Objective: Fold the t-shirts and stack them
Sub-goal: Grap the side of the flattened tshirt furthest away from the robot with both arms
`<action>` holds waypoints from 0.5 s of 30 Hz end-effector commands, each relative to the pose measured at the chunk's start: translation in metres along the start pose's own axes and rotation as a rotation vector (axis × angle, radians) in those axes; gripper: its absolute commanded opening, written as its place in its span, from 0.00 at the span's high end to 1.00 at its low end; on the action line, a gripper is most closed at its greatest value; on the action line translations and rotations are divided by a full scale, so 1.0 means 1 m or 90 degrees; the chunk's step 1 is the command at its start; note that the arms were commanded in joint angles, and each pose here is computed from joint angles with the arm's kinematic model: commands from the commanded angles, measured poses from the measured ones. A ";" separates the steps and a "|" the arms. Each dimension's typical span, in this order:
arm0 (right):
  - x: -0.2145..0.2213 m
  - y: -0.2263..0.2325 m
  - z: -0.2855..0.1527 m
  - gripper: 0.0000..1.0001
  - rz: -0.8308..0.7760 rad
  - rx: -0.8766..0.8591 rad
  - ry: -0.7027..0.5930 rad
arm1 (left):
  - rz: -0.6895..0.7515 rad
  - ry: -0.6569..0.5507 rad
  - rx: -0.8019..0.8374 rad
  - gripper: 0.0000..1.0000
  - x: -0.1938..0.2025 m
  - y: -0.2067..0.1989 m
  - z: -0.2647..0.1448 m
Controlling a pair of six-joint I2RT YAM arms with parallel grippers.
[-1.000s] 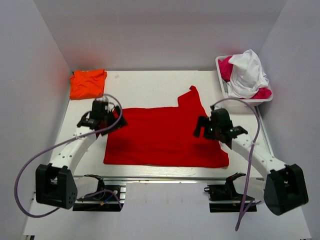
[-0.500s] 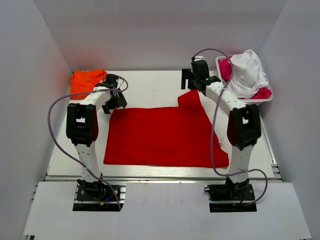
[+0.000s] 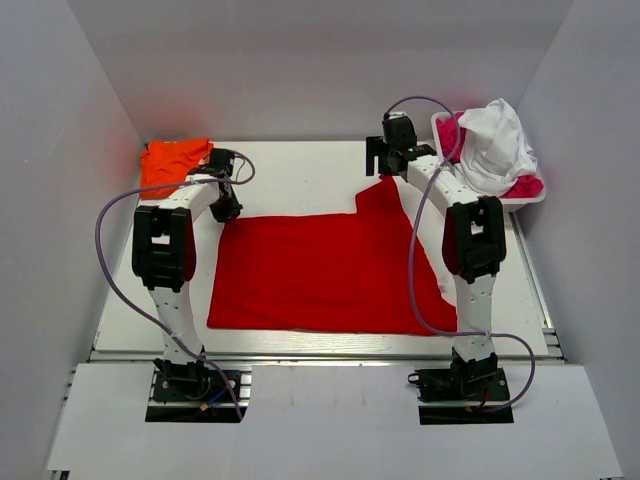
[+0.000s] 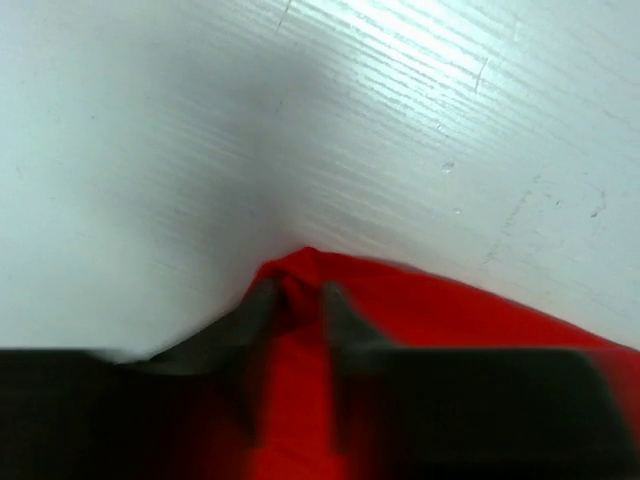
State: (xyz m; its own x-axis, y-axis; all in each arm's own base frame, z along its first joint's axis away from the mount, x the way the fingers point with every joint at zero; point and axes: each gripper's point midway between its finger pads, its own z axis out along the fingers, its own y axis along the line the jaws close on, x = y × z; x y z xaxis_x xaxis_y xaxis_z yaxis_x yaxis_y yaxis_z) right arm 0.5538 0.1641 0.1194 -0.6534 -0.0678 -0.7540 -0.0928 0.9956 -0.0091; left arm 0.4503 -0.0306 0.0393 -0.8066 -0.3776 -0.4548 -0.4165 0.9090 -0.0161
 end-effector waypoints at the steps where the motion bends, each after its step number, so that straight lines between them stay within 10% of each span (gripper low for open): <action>1: -0.017 -0.006 -0.004 0.10 0.008 0.003 -0.023 | 0.004 -0.022 0.021 0.74 -0.010 -0.002 -0.006; 4: -0.016 -0.008 -0.002 0.10 0.008 0.005 -0.021 | 0.004 -0.020 0.026 1.00 -0.009 -0.003 -0.007; 15: -0.012 -0.006 0.035 0.10 0.000 -0.012 -0.019 | 0.002 -0.057 0.054 1.00 -0.012 -0.004 -0.020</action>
State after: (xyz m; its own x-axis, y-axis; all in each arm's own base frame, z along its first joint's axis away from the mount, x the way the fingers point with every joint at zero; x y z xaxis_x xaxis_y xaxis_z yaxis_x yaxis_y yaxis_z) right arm 0.5754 0.1591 0.1073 -0.6509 -0.0567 -0.7570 -0.0892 0.9960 0.0021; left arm 0.4406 -0.0333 0.0242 -0.8192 -0.3610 -0.4455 -0.3890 0.9207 -0.0307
